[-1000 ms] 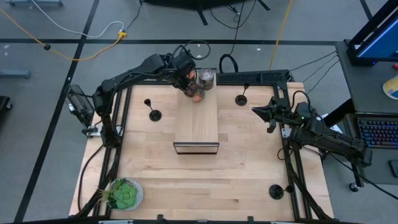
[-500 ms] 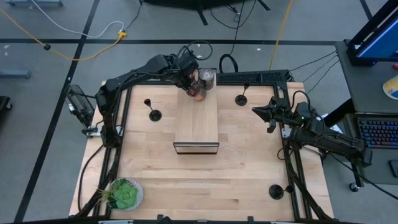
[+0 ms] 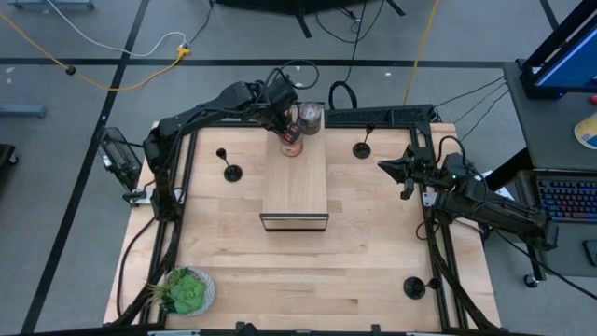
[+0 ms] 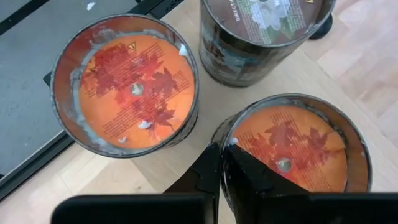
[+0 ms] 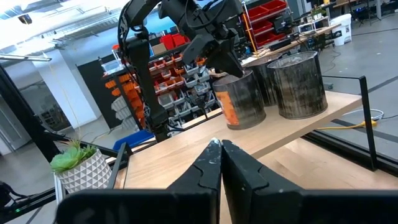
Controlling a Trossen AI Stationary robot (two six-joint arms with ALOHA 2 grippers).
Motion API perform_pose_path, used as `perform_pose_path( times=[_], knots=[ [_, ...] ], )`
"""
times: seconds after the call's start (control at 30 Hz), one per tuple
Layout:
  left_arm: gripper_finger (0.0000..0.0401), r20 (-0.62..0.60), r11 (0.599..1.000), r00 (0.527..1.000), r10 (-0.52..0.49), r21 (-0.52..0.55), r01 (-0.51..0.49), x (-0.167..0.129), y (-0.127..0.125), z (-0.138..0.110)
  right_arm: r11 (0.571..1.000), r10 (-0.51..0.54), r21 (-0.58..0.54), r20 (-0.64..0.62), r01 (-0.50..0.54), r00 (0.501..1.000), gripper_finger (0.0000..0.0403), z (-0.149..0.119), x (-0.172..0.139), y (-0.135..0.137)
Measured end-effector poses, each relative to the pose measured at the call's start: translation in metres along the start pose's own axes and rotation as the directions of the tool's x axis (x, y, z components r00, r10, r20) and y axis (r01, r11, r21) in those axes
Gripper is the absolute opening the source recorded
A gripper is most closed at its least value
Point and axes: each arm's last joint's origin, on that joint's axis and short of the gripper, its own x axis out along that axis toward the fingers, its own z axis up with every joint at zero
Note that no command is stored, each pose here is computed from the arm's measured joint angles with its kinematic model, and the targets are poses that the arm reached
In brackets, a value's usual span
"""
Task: Pick & Place candle stick holders
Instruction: Put the orange scented candle on the shelf
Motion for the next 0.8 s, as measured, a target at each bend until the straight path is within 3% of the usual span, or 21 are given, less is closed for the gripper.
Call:
perform_pose_path(
  times=[0.3, 0.6, 0.8],
  knots=[
    [0.0027, 0.031, 1.000, 0.999, -0.012, 0.020, 0.012, -0.003, 0.000, 0.004, 1.000, 0.000, 0.000, 0.000, 0.000, 1.000, 0.0004, 0.000, 0.000, 0.000],
    [0.0019, 0.137, 0.998, 0.989, -0.054, 0.029, 0.050, -0.039, 0.000, 0.018, 1.000, 0.000, 0.000, 0.000, 0.000, 1.000, 0.0004, 0.000, 0.000, 0.000],
    [0.0004, 0.057, 0.980, 0.981, -0.184, 0.083, 0.179, -0.057, -0.026, 0.004, 1.000, 0.000, 0.000, 0.000, 0.000, 1.000, 0.0004, 0.000, 0.000, 0.000]
  ],
)
